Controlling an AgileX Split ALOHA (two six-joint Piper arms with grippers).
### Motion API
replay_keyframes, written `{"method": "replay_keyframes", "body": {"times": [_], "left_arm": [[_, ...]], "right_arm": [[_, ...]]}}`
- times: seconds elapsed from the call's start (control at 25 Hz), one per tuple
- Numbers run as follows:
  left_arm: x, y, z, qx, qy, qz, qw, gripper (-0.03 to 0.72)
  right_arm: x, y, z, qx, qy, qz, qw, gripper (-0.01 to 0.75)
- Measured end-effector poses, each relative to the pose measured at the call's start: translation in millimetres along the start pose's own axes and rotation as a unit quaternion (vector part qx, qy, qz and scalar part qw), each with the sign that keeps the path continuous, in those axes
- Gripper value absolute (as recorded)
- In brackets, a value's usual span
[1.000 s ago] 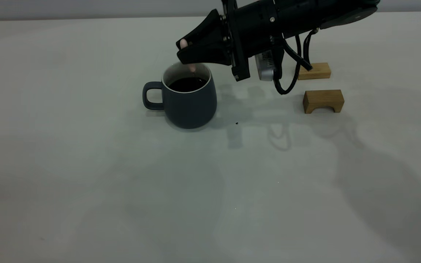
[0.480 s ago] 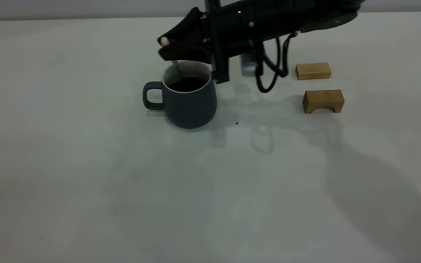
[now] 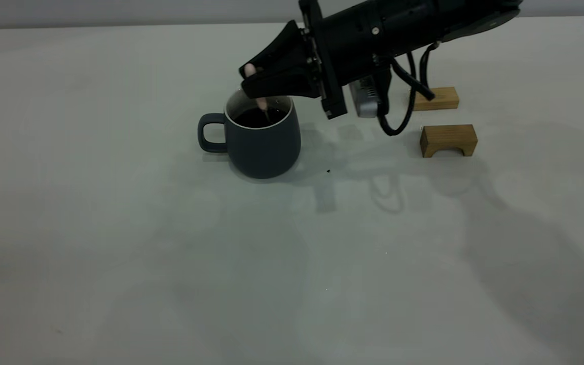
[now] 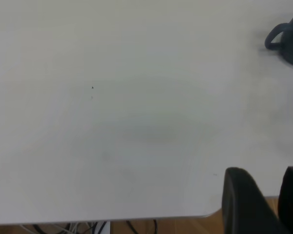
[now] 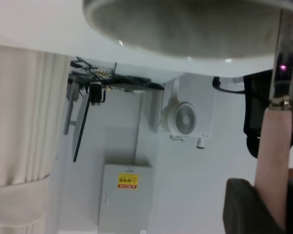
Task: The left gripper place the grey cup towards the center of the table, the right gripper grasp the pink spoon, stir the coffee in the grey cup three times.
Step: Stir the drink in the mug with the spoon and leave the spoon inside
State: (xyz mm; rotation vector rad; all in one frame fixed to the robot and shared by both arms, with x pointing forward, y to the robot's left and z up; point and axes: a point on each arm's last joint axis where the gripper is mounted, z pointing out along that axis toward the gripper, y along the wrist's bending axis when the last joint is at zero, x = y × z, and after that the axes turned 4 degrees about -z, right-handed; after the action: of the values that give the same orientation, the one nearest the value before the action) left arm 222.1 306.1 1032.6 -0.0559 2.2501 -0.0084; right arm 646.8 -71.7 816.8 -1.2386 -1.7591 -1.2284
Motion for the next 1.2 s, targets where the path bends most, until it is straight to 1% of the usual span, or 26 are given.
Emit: {"method": "replay_keyframes", "body": {"times": [0.12, 0.24, 0.32, 0.48, 0.64, 0.72, 0.8, 0.84, 0.96, 1.0, 1.08, 1.2], "left_arm": [[0, 0, 0, 0.0, 0.0, 0.0, 1.0, 0.247], [0, 0, 0, 0.0, 0.0, 0.0, 1.0, 0.247], [0, 0, 0, 0.0, 0.0, 0.0, 1.0, 0.247], [0, 0, 0, 0.0, 0.0, 0.0, 1.0, 0.247], [0, 0, 0, 0.0, 0.0, 0.0, 1.0, 0.247], [0, 0, 0, 0.0, 0.0, 0.0, 1.0, 0.247], [0, 0, 0, 0.0, 0.0, 0.0, 1.0, 0.247], [0, 0, 0, 0.0, 0.0, 0.0, 1.0, 0.247], [0, 0, 0, 0.0, 0.0, 0.0, 1.0, 0.247], [0, 0, 0, 0.0, 0.0, 0.0, 1.0, 0.247], [0, 0, 0, 0.0, 0.0, 0.0, 1.0, 0.247], [0, 0, 0, 0.0, 0.0, 0.0, 1.0, 0.247]], "right_arm": [[5, 2, 6, -0.019, 0.011, -0.009, 1.0, 0.146], [4, 6, 8, -0.049, 0.009, -0.019, 0.999, 0.146], [-1, 6, 9, -0.056, 0.002, -0.022, 0.998, 0.146], [-12, 4, 4, -0.053, -0.009, -0.023, 0.998, 0.146], [-15, 2, 1, -0.038, -0.01, -0.033, 0.999, 0.148], [-15, 0, 1, -0.031, -0.009, -0.037, 0.999, 0.168], [-15, -1, 1, -0.022, -0.01, -0.042, 0.999, 0.208], [-15, -2, 1, -0.017, -0.011, -0.045, 0.999, 0.245], [-15, -4, 1, -0.006, -0.007, -0.05, 0.999, 0.376], [-14, -5, 1, -0.003, -0.004, -0.051, 0.999, 0.434], [-14, -6, 1, 0.004, -0.002, -0.054, 0.999, 0.526], [-13, -7, 1, 0.014, -0.001, -0.06, 0.998, 0.641]]}}
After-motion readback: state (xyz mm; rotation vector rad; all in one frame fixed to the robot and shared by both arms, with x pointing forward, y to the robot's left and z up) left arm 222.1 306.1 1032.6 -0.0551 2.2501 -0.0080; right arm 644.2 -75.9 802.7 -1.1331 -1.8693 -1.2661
